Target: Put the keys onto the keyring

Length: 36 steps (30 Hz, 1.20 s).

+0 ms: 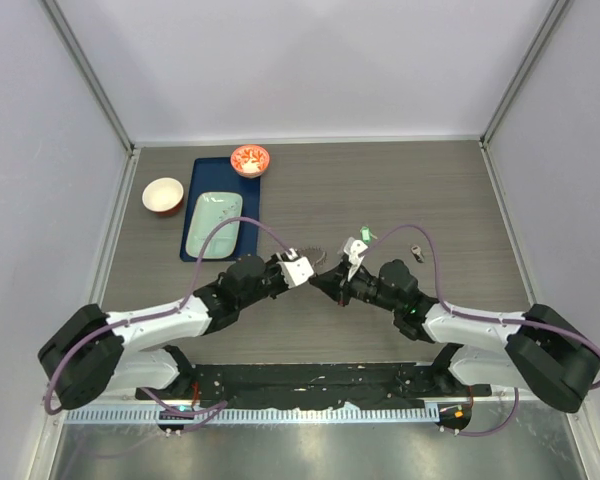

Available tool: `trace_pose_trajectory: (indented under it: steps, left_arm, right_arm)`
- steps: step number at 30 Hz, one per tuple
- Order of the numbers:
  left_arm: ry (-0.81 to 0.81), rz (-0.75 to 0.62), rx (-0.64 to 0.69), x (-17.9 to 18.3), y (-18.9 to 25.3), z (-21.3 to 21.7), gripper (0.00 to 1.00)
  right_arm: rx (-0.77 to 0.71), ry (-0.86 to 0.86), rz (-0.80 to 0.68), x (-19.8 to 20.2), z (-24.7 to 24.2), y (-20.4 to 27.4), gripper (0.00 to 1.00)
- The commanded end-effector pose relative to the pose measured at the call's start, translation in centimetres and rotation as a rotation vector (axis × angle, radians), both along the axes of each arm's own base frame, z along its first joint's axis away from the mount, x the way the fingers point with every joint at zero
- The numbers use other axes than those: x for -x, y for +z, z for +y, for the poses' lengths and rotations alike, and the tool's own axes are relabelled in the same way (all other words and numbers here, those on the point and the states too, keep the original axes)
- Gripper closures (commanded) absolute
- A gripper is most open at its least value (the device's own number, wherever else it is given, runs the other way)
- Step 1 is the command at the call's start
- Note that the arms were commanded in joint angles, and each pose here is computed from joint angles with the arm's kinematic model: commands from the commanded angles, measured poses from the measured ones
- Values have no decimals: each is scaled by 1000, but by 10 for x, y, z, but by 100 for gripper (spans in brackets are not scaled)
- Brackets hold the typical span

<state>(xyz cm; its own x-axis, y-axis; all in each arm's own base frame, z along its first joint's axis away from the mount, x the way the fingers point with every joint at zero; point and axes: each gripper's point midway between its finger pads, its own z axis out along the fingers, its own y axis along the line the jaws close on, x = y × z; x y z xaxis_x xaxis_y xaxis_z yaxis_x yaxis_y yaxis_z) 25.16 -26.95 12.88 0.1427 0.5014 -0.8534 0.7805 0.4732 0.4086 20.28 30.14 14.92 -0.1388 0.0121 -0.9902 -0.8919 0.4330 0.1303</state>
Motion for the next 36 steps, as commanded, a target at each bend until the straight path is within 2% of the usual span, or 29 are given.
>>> trace_pose_trajectory:
  steps: [1,3,4,5,6,9,11,12,15,20,21,24,28,33,36]
  left_arm:
    - [63,-110,13,-27,26,-7,97]
    - [59,-68,-17,-26,12,-8,97]
    - [56,-49,-22,-25,8,-9,96]
    - [54,-10,-37,-21,-2,-8,95]
    - [54,9,-41,-19,-6,-8,95]
    - [45,95,-63,-5,-25,-5,90]
    - [16,142,-83,9,-36,-8,85]
    - [4,158,-87,14,-39,-11,82]
    - [-22,211,-113,28,-48,-18,77]
    - [-4,281,-159,43,-58,-28,57]
    - [9,291,-143,43,-56,-30,50]
    - [46,325,-82,44,-48,-32,39]
    - [120,332,16,38,-27,-32,28]
    - [320,362,146,11,3,-23,12]
    - [449,460,212,-12,11,-9,7]
  right_arm:
    - [113,-47,123,-2,-8,-10,85]
    - [164,-66,178,2,-17,-20,72]
    - [164,-81,198,3,-19,-18,57]
    - [166,-116,214,1,-24,-18,50]
    - [169,-144,230,2,-32,-16,39]
    - [192,-304,283,-6,-57,-16,24]
    - [162,-408,284,-14,-72,1,18]
    - [207,-466,300,-15,-85,-6,15]
    - [189,-573,290,-21,-104,13,10]
    - [91,-670,280,-25,-120,46,6]
    - [77,-683,282,-25,-122,49,5]
    - [55,-753,276,-27,-136,53,5]
    - [47,-862,267,-31,-157,59,5]
    - [87,-914,267,-34,-165,54,5]
    - [104,-917,261,-36,-164,57,4]
